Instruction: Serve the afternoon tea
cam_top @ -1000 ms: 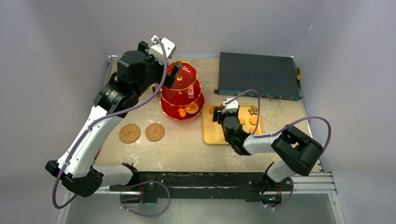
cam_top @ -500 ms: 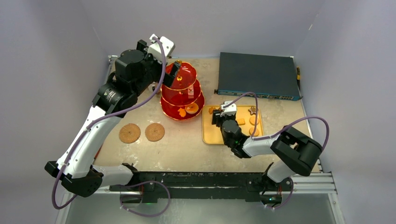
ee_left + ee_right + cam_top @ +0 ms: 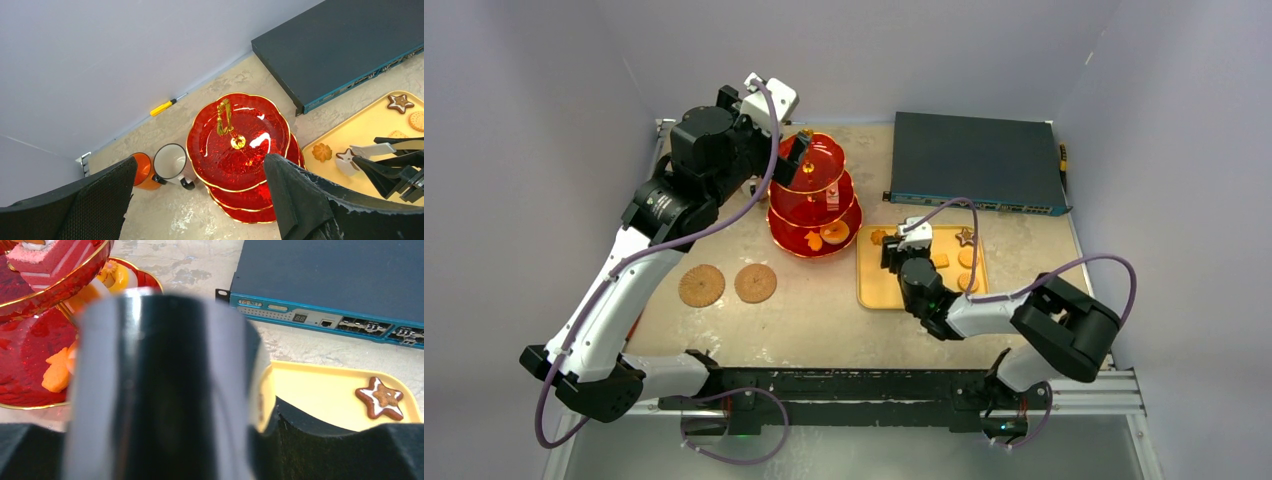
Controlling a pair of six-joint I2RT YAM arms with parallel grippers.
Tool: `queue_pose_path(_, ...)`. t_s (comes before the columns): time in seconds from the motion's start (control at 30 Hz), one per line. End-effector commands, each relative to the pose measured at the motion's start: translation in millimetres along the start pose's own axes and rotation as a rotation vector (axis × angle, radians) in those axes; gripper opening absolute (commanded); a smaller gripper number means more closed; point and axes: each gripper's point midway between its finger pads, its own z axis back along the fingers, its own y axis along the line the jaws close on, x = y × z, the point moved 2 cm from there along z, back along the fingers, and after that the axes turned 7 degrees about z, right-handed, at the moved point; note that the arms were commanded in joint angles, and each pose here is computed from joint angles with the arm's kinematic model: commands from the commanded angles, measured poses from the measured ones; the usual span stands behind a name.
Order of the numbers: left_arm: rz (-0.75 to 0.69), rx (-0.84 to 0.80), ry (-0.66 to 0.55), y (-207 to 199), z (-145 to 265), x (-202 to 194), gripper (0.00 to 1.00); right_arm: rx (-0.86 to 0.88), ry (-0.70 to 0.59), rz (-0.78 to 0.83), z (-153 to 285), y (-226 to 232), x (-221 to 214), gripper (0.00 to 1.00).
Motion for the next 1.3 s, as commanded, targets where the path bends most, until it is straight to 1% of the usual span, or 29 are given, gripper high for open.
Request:
queue_pose_path(0.0,0.017,0.003,-0.066,4.5,11.7,20.0,0.98,-0.036,-0.023,0.002,8.3,-10.6,15.5,0.35)
queue_pose_path(0.23,0.019,0.003,-0.065,4.2,10.5,19.2,0.98,0.005,-0.111,-0.039,18.8,-6.3,66.2,0.34)
queue_pose_path(0.3,0.019,0.003,-0.065,4.1,10.5,19.3,0.98,0.03,-0.155,-0.057,24.0,-1.7,88.2,0.34)
queue_pose_path(0.53,0.02,0.012,-0.059,5.4,9.5,17.4,0.98,0.139,-0.309,-0.108,39.4,24.7,166.3,0.34)
queue_pose_path(0.67,0.027,0.006,-0.056,3.8,9.4,16.1,0.98,0.194,-0.371,-0.136,38.6,44.2,197.4,0.34)
queue_pose_path(0.8,0.026,0.005,-0.051,3.8,10.3,14.6,0.98,0.24,-0.401,-0.136,29.2,69.6,210.6,0.35)
queue_pose_path(0.97,0.019,0.011,-0.05,5.2,11.6,14.2,0.98,0.281,-0.405,-0.141,19.1,98.1,208.1,0.37)
queue_pose_path(1.07,0.018,0.012,-0.05,5.6,12.1,13.5,0.98,0.28,-0.415,-0.148,14.2,106.1,206.0,0.37)
queue_pose_path(1.27,0.013,0.009,-0.048,5.2,12.1,12.6,0.98,0.217,-0.445,-0.162,3.1,108.2,205.7,0.4)
